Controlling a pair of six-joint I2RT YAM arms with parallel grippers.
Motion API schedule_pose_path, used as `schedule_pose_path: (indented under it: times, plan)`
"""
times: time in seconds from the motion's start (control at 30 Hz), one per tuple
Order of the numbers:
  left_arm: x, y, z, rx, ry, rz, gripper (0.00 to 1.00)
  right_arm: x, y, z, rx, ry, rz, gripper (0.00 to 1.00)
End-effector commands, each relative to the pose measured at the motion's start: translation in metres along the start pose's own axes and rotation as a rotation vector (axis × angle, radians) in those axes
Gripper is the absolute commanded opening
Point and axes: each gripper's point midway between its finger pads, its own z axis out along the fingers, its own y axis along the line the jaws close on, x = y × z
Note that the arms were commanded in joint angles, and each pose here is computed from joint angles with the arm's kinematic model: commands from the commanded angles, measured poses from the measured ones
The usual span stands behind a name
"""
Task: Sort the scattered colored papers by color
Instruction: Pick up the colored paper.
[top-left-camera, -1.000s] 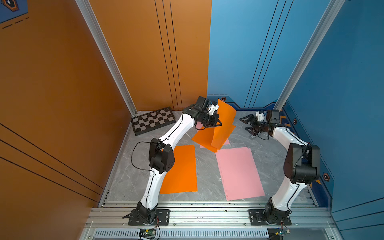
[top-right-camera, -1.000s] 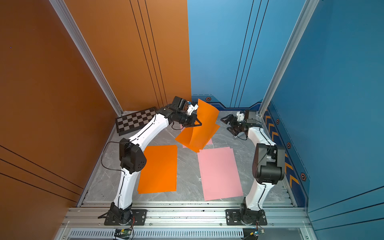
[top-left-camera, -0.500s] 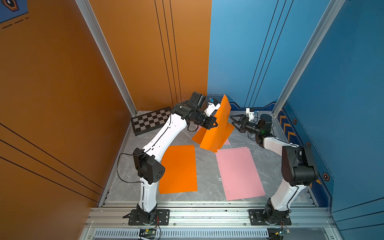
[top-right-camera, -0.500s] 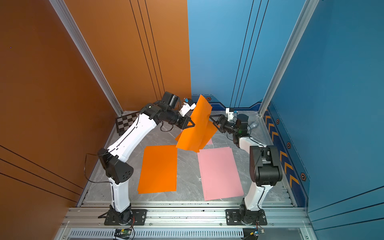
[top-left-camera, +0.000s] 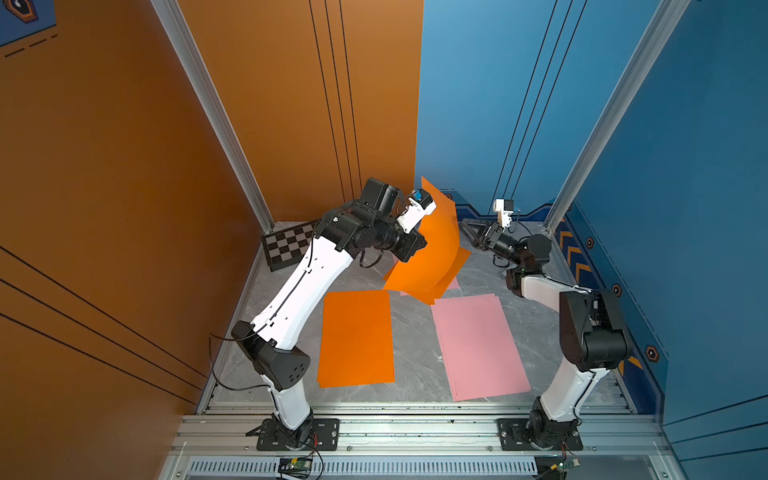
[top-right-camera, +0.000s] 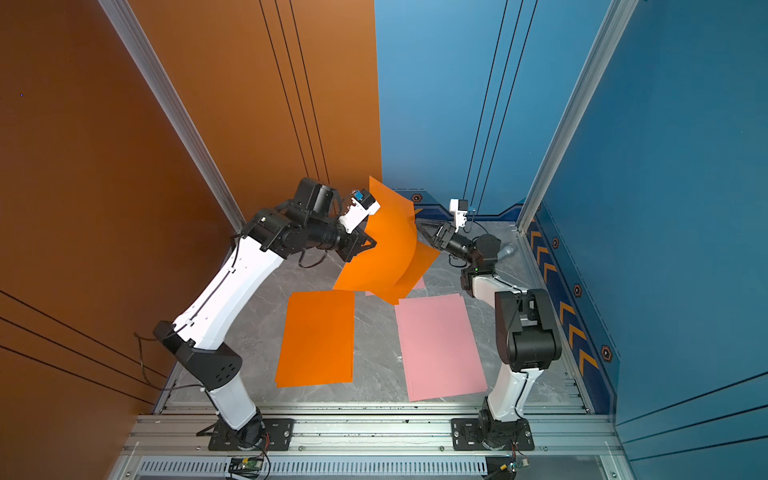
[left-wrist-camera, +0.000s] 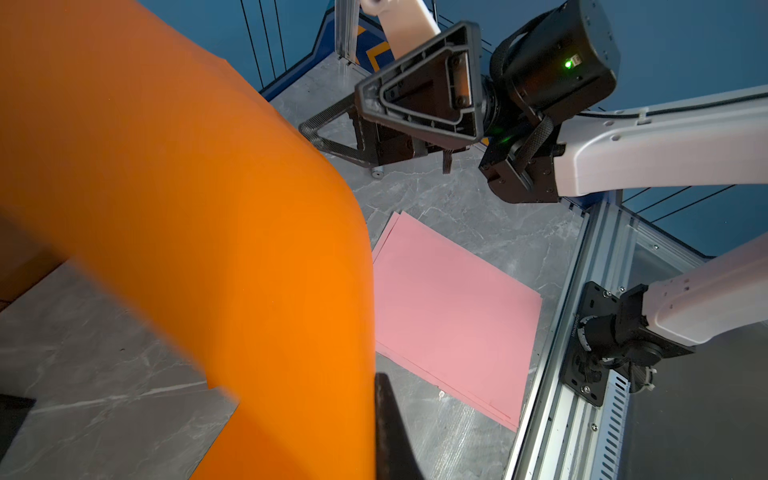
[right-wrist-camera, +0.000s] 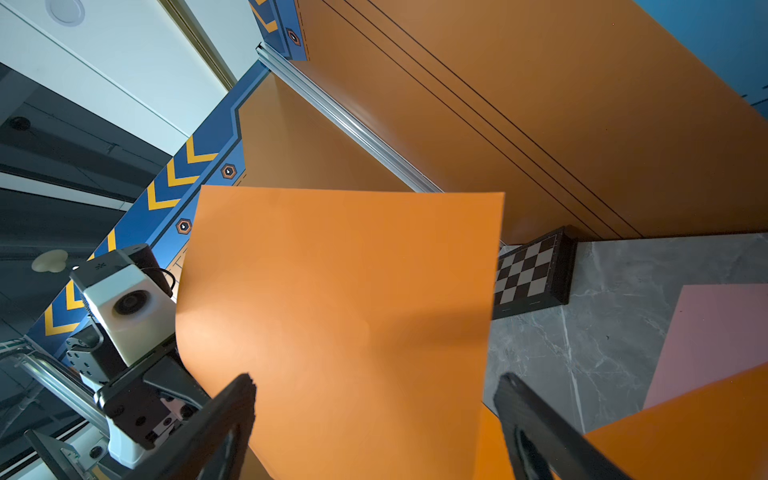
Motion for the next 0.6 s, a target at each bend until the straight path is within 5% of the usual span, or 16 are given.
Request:
schedule_pose_path:
  times: [0.0,0.57]
  plan:
    - [0.007,0.005,-0.007,-0.041,0.021,0.021,0.0,-0.001,0.022,0.01,-0.052,0.019,-0.059,0.92]
    - [0.013,0.025,-0.01,-0.073,0.026,-0.056,0.0,0.014,0.053,0.031,-0.158,0.085,-0.034,0.73]
